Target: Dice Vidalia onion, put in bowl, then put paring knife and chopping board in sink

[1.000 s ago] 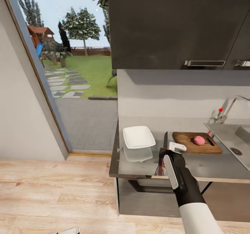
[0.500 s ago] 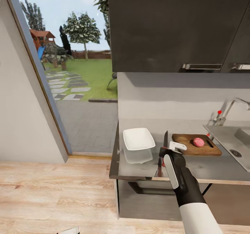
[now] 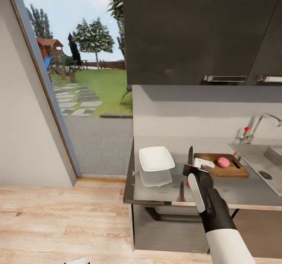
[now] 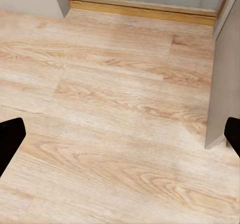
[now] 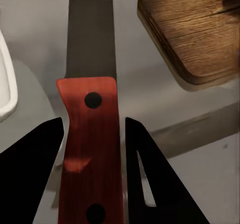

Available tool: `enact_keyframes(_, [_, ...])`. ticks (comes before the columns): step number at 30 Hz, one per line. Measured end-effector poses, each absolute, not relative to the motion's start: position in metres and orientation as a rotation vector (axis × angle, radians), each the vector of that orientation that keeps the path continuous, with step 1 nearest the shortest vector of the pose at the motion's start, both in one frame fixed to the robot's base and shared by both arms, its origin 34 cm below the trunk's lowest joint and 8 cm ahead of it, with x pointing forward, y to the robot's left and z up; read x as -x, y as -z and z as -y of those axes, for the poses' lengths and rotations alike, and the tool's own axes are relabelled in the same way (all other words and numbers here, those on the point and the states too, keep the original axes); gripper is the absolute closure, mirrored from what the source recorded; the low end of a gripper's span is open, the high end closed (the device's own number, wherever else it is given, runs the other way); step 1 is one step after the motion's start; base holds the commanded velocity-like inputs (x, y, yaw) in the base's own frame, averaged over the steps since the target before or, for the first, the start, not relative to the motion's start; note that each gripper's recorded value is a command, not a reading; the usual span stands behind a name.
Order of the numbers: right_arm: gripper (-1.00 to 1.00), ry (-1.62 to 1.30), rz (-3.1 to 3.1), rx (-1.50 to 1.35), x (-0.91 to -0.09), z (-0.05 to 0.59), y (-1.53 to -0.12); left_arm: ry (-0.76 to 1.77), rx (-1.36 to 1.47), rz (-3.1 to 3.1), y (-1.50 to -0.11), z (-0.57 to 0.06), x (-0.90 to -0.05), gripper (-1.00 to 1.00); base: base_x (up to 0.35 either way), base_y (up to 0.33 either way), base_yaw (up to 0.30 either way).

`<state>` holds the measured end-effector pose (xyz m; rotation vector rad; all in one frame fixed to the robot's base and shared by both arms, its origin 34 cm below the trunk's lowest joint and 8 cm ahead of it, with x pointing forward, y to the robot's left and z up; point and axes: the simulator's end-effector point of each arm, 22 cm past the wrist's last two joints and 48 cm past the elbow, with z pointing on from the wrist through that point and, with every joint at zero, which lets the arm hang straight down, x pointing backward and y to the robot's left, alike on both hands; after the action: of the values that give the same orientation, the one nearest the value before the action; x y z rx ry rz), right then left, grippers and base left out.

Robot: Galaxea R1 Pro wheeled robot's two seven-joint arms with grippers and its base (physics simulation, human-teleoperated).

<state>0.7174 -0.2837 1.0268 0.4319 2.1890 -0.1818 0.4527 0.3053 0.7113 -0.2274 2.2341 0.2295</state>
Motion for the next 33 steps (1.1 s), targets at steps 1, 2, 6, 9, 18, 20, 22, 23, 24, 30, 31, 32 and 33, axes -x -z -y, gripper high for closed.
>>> enact_keyframes(1, [1.00,0.182,-2.186,-0.432,-0.717,0.284,-1.028,-0.230,0.228,-2.232,-0.712,-0.305,-0.453,-1.00,0.000,0.000,0.000])
enact_keyframes(2, [1.00,0.183,-2.181,-0.432,-0.718,0.285,-1.031,-0.229,0.228,-2.231,-0.712,-0.305,-0.454,-1.00,0.000,0.000,0.000])
enact_keyframes(6, [1.00,0.185,-2.148,-0.435,-0.719,0.289,-1.047,-0.228,0.228,-2.224,-0.715,-0.305,-0.456,-1.00,0.000,0.000,0.000])
enact_keyframes(9, [1.00,0.216,-2.120,-0.431,-0.719,0.300,-1.059,-0.227,0.229,-2.220,-0.716,-0.305,-0.457,-1.00,0.000,0.000,0.000])
enact_keyframes(18, [1.00,0.494,-2.008,-0.235,-0.722,0.304,-1.102,-0.224,0.228,-2.206,-0.721,-0.305,-0.461,-1.00,0.000,0.000,0.000])
enact_keyframes(20, [1.00,0.547,-1.982,-0.202,-0.721,0.305,-1.110,-0.224,0.229,-2.203,-0.722,-0.305,-0.462,-1.00,0.000,0.000,0.000])
enact_keyframes(22, [1.00,0.586,-1.964,-0.183,-0.721,0.307,-1.117,-0.223,0.228,-2.200,-0.723,-0.305,-0.463,-1.00,0.000,0.000,0.000])
enact_keyframes(23, [1.00,0.614,-1.952,-0.171,-0.720,0.308,-1.121,-0.223,0.229,-2.198,-0.724,-0.305,-0.463,-1.00,0.000,0.000,0.000])
enact_keyframes(24, [1.00,0.644,-1.939,-0.160,-0.720,0.311,-1.126,-0.223,0.229,-2.197,-0.724,-0.305,-0.464,-1.00,0.000,0.000,0.000])
enact_keyframes(30, [1.00,0.835,-1.843,-0.091,-0.715,0.323,-1.157,-0.221,0.229,-2.188,-0.728,-0.305,-0.466,-1.00,-0.028,-0.089,0.000])
enact_keyframes(31, [1.00,0.860,-1.824,-0.071,-0.715,0.321,-1.162,-0.221,0.229,-2.187,-0.728,-0.305,-0.467,-1.00,-0.079,-0.241,0.000])
enact_keyframes(32, [1.00,0.871,-1.813,-0.059,-0.715,0.319,-1.166,-0.220,0.229,-2.185,-0.729,-0.305,-0.467,-1.00,-0.091,-0.265,0.000])
enact_keyframes(33, [1.00,0.888,-1.794,-0.034,-0.715,0.313,-1.171,-0.220,0.230,-2.184,-0.729,-0.305,-0.468,-1.00,-0.101,-0.280,0.000])
